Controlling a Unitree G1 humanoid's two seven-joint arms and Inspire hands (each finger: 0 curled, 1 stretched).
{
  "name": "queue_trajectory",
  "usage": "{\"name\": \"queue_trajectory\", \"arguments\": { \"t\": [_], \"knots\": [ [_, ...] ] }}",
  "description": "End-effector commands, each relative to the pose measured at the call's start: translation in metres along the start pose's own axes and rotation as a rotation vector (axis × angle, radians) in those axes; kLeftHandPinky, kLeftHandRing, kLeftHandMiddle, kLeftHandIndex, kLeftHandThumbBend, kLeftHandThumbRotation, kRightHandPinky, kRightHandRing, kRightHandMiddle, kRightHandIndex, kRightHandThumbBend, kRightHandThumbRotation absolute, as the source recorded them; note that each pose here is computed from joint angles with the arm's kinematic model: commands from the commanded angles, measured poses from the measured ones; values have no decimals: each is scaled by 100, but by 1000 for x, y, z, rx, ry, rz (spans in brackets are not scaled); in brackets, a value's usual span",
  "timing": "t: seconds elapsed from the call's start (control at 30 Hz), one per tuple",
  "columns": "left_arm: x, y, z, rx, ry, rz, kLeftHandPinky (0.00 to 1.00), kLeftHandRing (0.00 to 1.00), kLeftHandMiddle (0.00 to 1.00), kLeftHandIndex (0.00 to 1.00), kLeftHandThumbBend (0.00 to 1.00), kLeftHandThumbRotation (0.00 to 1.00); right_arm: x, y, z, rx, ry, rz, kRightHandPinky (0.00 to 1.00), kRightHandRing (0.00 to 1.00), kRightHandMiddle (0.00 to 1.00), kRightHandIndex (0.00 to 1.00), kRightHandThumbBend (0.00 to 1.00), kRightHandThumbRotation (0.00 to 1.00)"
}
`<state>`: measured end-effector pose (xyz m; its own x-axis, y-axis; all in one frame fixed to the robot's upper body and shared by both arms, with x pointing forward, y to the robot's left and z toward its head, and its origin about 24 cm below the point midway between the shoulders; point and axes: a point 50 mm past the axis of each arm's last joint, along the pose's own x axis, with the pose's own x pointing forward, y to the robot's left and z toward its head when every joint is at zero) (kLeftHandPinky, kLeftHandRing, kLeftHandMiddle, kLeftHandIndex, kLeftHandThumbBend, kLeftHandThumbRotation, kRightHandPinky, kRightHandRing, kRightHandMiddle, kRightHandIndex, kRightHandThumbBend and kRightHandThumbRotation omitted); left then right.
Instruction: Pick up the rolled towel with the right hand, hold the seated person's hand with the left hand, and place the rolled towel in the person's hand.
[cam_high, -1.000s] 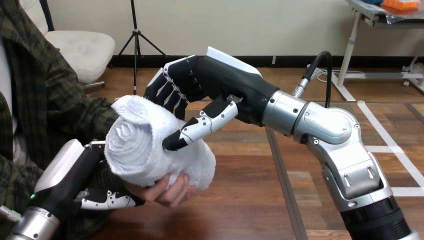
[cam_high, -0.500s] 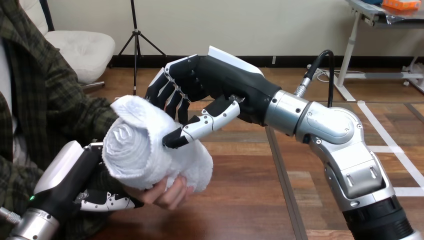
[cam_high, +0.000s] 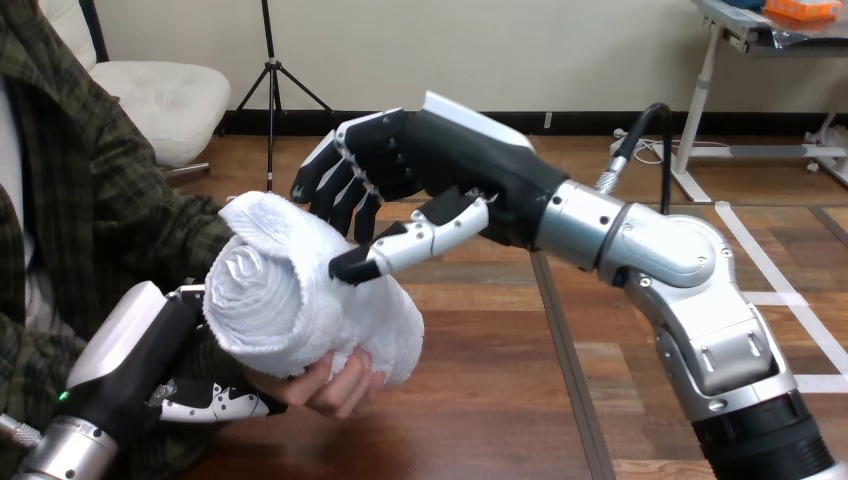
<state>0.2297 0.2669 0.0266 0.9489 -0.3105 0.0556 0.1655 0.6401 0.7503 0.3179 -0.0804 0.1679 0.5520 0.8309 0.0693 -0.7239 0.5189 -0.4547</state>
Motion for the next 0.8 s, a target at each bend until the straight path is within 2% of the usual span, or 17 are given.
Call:
{"name": "queue_trajectory", "arguments": {
  "t": [0.0,0.1,0.3,0.47,0.53,0.57,0.77],
  "knots": [
    [1,-13,4,-22,-9,-45,32,40,49,52,84,16,-7,-17,12,-31,-68,-76,46,55,59,62,87,24],
    [1,-13,3,-23,-6,-44,32,40,49,52,84,16,-11,-19,12,-35,-72,-104,48,57,61,63,88,24],
    [0,-13,3,-18,-1,-42,32,40,50,52,84,17,-18,-22,10,-37,-69,-153,56,68,71,72,94,29],
    [-1,-13,2,-20,-2,-41,32,39,49,52,84,16,-24,-24,5,-39,-76,-191,68,82,83,82,98,36],
    [-1,-13,2,-21,1,-39,31,39,49,52,84,16,-28,-24,4,-38,-74,-213,69,83,84,83,99,37],
    [-2,-13,2,-21,1,-39,31,39,48,52,84,16,-29,-24,4,-38,-74,-219,73,88,87,86,99,40],
    [-4,-11,0,-14,16,-38,29,37,48,51,84,18,-37,-24,1,-35,-79,-268,84,97,96,95,100,48]
  ]
}}
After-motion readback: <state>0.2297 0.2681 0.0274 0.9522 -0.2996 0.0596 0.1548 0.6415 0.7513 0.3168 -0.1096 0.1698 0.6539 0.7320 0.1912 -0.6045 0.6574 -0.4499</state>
